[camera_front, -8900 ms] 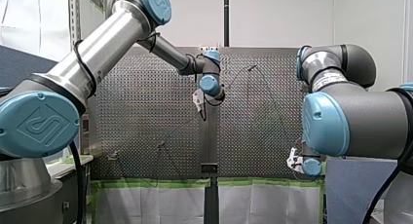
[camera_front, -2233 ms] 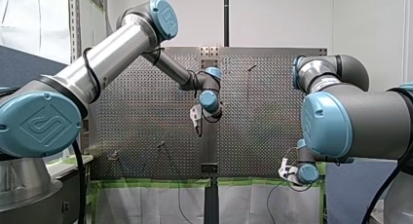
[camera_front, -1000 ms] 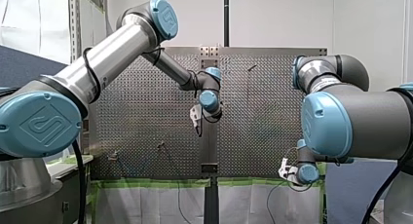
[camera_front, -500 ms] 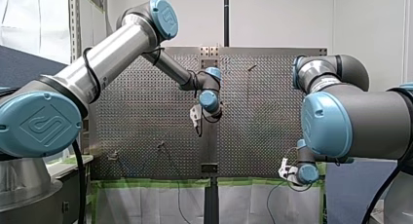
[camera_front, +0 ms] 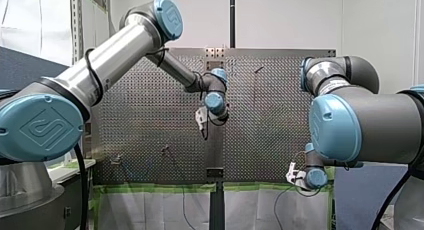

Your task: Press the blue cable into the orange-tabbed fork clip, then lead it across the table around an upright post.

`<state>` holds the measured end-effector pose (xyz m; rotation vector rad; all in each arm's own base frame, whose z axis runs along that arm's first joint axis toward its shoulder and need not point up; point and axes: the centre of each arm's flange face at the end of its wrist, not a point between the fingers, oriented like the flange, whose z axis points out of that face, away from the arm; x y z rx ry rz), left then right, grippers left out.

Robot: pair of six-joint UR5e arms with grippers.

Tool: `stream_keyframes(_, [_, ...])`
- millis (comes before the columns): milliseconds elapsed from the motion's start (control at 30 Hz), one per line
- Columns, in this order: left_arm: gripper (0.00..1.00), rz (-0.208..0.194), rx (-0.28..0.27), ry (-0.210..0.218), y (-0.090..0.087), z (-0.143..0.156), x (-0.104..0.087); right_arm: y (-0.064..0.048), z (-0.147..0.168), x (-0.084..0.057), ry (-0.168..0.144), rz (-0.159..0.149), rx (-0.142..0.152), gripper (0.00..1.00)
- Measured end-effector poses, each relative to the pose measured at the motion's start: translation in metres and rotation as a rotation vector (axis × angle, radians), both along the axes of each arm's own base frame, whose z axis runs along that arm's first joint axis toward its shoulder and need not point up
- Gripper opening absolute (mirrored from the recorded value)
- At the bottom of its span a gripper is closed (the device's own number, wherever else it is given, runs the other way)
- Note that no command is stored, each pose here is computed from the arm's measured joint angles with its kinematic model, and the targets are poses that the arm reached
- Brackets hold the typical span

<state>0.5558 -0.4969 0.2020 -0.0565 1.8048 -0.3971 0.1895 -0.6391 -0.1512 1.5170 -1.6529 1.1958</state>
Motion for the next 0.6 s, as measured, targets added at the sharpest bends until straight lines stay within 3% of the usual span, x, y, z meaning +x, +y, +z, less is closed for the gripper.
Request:
stream_keyframes(233, [0.99,-0.120,0.005,-0.064,-0.033,0.048,-0.033,0.010,0.019,-0.028,0.073,-0.054,0.048,0.00])
stream_keyframes(400, [0.99,-0.133,-0.012,-0.103,-0.034,0.083,-0.042,0.010,0.047,-0.031,0.114,-0.045,0.059,0.00])
stream_keyframes(600, [0.99,-0.121,-0.017,-0.116,-0.031,0.094,-0.042,0.002,0.073,-0.032,0.116,-0.038,0.032,0.00])
